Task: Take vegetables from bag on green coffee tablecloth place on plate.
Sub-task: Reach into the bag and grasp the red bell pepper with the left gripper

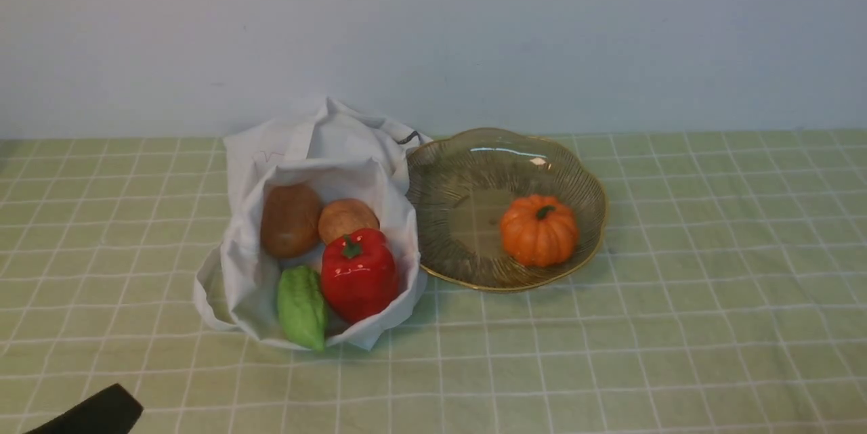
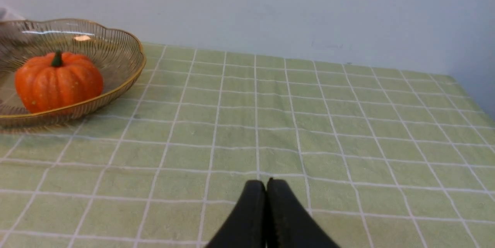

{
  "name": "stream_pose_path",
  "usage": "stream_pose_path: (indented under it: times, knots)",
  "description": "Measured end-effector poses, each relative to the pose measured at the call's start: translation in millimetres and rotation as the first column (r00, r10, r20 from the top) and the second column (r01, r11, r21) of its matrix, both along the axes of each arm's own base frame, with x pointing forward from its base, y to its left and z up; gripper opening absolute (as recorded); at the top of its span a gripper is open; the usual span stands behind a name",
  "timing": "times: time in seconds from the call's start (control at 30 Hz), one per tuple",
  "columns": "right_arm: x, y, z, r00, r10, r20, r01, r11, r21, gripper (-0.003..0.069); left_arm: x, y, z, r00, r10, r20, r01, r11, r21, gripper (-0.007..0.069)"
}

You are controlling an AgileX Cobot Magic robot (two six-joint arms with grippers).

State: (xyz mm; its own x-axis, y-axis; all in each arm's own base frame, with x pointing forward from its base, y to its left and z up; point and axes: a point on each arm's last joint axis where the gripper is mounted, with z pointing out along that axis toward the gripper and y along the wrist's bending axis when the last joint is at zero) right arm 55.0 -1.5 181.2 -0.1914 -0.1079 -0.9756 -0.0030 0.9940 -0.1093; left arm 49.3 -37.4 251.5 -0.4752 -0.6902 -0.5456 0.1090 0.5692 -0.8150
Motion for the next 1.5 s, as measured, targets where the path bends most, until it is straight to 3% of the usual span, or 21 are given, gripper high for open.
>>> stream_pose_path:
  times: [0.1,0.2,0.27,0.33,0.53,0.7,0.8,0.97,1.03,1.1,1.13,1.2,1.23,1.27,1.37,1.5]
  knots:
    - [0,0,0,1.000,0.000,0.000,0.000,1.000,0.000,-0.0015,17,-7,22,0.977,-0.113,-0.180,0.148,0.969,0.198,-0.0004]
    - [0,0,0,1.000,0.000,0.000,0.000,1.000,0.000,-0.0015,35,-8,28,0.934,-0.138,-0.330,0.240,0.925,0.293,-0.0004]
    - [0,0,0,1.000,0.000,0.000,0.000,1.000,0.000,-0.0015,76,-6,30,0.824,-0.124,-0.553,0.380,0.844,0.377,-0.0004]
    - [0,0,0,1.000,0.000,0.000,0.000,1.000,0.000,-0.0015,105,-8,28,0.750,-0.126,-0.650,0.468,0.795,0.386,-0.0004]
    - [0,0,0,1.000,0.000,0.000,0.000,1.000,0.000,-0.0015,153,-31,26,0.666,-0.201,-0.719,0.613,0.697,0.373,-0.0004]
    - [0,0,0,1.000,0.000,0.000,0.000,1.000,0.000,-0.0015,199,-87,22,0.604,-0.259,-0.753,0.730,0.558,0.394,-0.0001]
    - [0,0,0,1.000,0.000,0.000,0.000,1.000,0.000,-0.0015,216,-115,18,0.610,-0.215,-0.762,0.739,0.502,0.450,0.0016]
    - [0,0,0,1.000,0.000,0.000,0.000,1.000,0.000,-0.0015,230,-140,25,0.698,-0.108,-0.708,0.673,0.437,0.597,0.0090]
    - [0,0,0,1.000,0.000,0.000,0.000,1.000,0.000,-0.0015,235,-146,30,0.761,-0.063,-0.646,0.610,0.411,0.678,0.0165]
    - [0,0,0,1.000,0.000,0.000,0.000,1.000,0.000,-0.0015,237,-148,30,0.780,-0.052,-0.623,0.586,0.409,0.700,0.0221]
    - [0,0,0,1.000,0.000,0.000,0.000,1.000,0.000,-0.0015,241,-150,30,0.806,-0.049,-0.590,0.556,0.405,0.726,0.0283]
    - [0,0,0,1.000,0.000,0.000,0.000,1.000,0.000,-0.0015,245,-152,26,0.816,-0.044,-0.576,0.542,0.404,0.737,0.0389]
    - [0,0,0,1.000,0.000,0.000,0.000,1.000,0.000,-0.0015,246,-152,25,0.816,-0.040,-0.577,0.542,0.402,0.738,0.0399]
    - [0,0,0,1.000,0.000,0.000,0.000,1.000,0.000,-0.0015,249,-153,20,0.819,-0.025,-0.573,0.534,0.396,0.747,0.0487]
    - [0,0,0,1.000,0.000,0.000,0.000,1.000,0.000,-0.0015,256,-154,7,0.819,0.026,-0.574,0.520,0.390,0.760,0.0598]
    - [0,0,0,1.000,0.000,0.000,0.000,1.000,0.000,-0.0015,265,-156,-14,0.805,0.095,-0.586,0.509,0.398,0.763,0.0677]
